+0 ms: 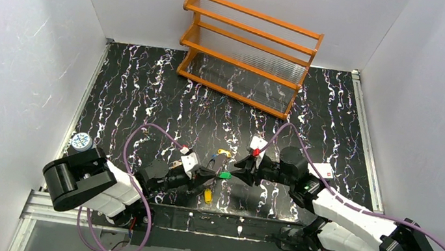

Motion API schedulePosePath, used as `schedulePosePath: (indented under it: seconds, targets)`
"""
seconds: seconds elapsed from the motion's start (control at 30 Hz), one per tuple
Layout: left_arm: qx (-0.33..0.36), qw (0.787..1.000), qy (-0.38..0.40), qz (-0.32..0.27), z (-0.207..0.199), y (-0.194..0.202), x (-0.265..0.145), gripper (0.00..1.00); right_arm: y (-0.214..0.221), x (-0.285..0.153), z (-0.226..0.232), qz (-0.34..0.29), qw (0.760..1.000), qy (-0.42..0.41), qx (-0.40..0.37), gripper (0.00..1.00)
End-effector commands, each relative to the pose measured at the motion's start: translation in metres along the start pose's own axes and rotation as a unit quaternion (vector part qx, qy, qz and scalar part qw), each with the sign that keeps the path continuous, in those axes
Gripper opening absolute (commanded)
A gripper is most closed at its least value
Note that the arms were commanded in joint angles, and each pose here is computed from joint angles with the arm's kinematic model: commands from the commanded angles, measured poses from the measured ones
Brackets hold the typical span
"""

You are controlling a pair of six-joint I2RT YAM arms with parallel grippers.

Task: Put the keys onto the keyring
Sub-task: Adjust the keyring.

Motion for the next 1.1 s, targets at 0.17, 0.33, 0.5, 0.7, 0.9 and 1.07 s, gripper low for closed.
schedulePosePath:
  seconds: [0.17, 0.33, 0.5, 0.7, 0.9, 1.07]
  targets:
    - [-0.002, 0.999, 0.001, -0.042, -0.002, -0.014, 0.002, 0.0, -0.015, 0.01, 0.015, -0.07, 0.992, -0.1, -0.023, 0.35]
    - [-0.003, 0.999, 0.005, -0.045, -0.003, -0.015, 0.002, 0.0, -0.007, 0.02, 0.017, -0.057, 0.989, -0.137, -0.01, 0.32]
    - [-0.001, 0.999, 0.012, -0.047, -0.004, -0.017, 0.002, 0.0, -0.004, 0.028, 0.015, -0.055, 0.988, -0.144, -0.005, 0.25]
    - [0.001, 0.999, 0.016, -0.051, -0.005, -0.018, 0.002, 0.0, -0.004, 0.037, 0.009, -0.051, 0.989, -0.138, 0.009, 0.27]
    - [0.002, 0.998, 0.019, -0.054, -0.006, -0.02, 0.002, 0.0, -0.006, 0.045, 0.007, -0.052, 0.987, -0.151, 0.012, 0.31]
    - [0.003, 0.998, 0.022, -0.053, -0.007, -0.02, 0.001, 0.0, -0.007, 0.048, 0.008, -0.051, 0.985, -0.165, 0.024, 0.3]
Point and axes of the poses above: each gripper's point midway between its finger pads, its own x axis out along the fingers, its own z axis along the line the jaws close on, y = z × x, the point moved 7 cm from there along -x, back along the fingers, and after that the axes turned 1 degree about -x, right-handed, at the moved point
